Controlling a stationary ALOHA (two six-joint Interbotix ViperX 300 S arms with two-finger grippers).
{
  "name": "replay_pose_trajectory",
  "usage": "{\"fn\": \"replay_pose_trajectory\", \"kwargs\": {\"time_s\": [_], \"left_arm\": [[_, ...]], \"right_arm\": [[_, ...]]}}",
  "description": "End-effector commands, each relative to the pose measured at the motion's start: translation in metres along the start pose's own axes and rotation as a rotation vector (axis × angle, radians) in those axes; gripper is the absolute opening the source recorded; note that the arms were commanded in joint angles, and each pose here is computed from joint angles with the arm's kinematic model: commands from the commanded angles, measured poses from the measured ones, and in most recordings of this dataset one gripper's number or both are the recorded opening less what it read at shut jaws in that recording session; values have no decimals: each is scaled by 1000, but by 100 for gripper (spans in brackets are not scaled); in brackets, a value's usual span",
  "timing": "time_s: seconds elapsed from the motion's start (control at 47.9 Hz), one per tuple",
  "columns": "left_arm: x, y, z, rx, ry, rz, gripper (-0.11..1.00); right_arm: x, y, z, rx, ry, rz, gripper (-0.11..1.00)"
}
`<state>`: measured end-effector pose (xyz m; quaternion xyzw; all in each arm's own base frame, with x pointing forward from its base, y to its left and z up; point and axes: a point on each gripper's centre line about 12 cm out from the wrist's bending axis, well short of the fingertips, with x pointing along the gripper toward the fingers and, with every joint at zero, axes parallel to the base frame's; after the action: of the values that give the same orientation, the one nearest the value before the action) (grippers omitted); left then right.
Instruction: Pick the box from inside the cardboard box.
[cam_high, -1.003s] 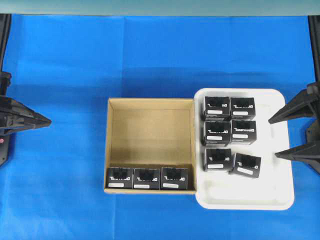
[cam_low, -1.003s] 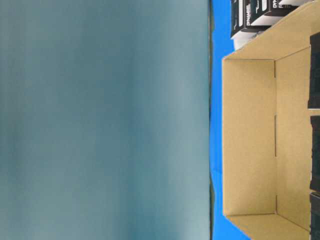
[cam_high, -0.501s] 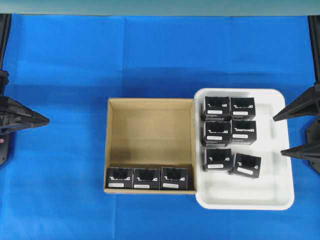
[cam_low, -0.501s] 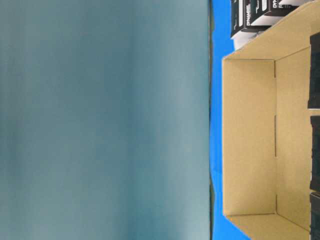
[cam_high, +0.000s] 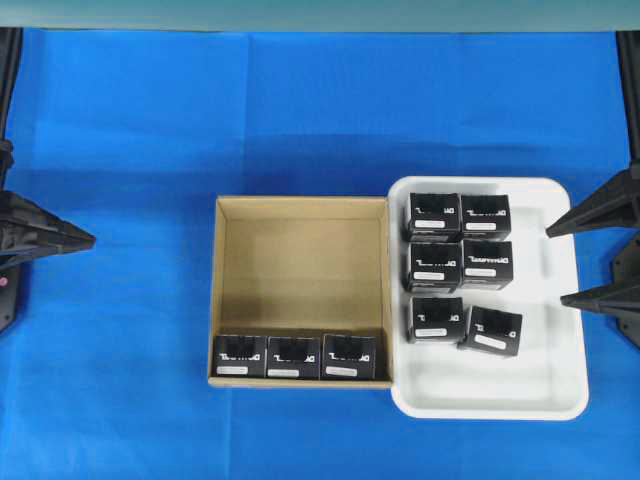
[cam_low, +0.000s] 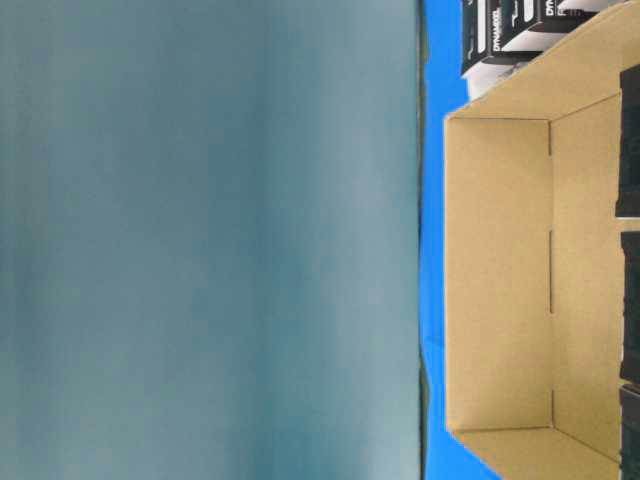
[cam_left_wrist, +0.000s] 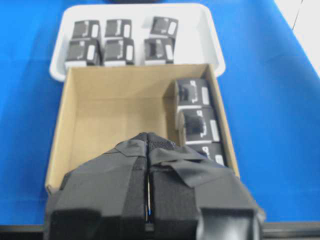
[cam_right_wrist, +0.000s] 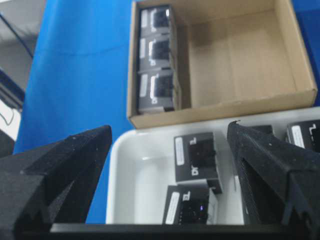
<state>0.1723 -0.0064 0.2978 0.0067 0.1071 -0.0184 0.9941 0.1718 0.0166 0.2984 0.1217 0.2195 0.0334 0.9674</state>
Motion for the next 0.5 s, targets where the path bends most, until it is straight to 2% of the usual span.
{"fn": "replay_pose_trajectory", "kwargs": {"time_s": [0.0,0.481], "left_arm": [[-1,0,12,3,-29,-1,-6],[-1,0,13,-4,-32,-1,-6]], "right_arm": [[-2,1,4,1,-21,2,96],[-7,1,3,3,-36,7,96]]}}
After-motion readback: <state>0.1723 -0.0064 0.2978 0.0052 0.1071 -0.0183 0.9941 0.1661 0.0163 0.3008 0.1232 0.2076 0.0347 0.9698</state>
